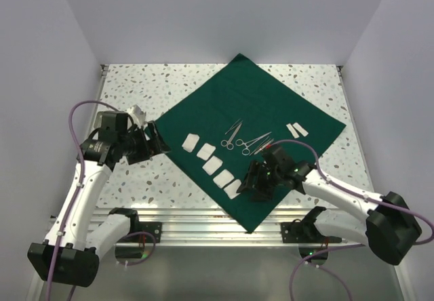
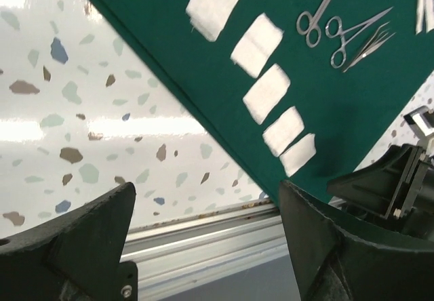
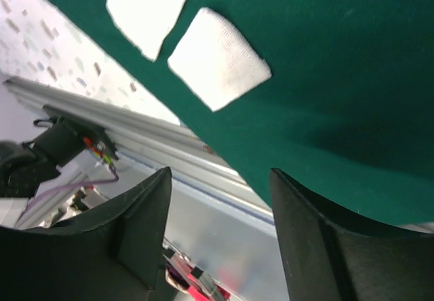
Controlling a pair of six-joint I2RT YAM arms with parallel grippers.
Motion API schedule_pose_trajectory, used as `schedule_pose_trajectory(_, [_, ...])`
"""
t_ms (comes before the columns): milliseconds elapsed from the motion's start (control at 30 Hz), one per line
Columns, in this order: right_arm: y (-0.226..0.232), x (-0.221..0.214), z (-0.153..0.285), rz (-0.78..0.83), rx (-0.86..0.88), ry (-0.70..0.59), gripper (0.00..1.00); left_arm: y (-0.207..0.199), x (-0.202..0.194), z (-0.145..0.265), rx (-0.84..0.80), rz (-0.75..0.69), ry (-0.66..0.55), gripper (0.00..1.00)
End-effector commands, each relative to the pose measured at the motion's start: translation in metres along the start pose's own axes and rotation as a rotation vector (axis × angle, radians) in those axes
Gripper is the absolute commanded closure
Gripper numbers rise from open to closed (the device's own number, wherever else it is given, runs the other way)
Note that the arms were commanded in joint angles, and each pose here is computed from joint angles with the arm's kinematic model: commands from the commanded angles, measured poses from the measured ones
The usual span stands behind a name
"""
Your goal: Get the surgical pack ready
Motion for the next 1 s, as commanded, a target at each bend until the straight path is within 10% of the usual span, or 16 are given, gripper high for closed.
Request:
schedule_pose_trajectory(0, [0.012, 0.013, -0.016, -0.045, -0.003, -0.088, 0.38, 0.015, -0.014, -0.001, 0.071, -0.023, 0.053, 0.11])
schedule_pose_trajectory(967, [-0.012, 0.015, -0.038, -0.130, -0.042, -0.236, 0.55, 0.010, -0.010, -0.013, 0.068, -0.039, 0.109, 0.16])
Point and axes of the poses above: each gripper's point midway between its finger pads, its own z axis back along the fingers, its own y axis along the line the jaws close on, x = y × z, the point moved 7 cm from there along z, back along the fingers, and after that the axes turned 10 degrees about z, right-handed, at the moved point
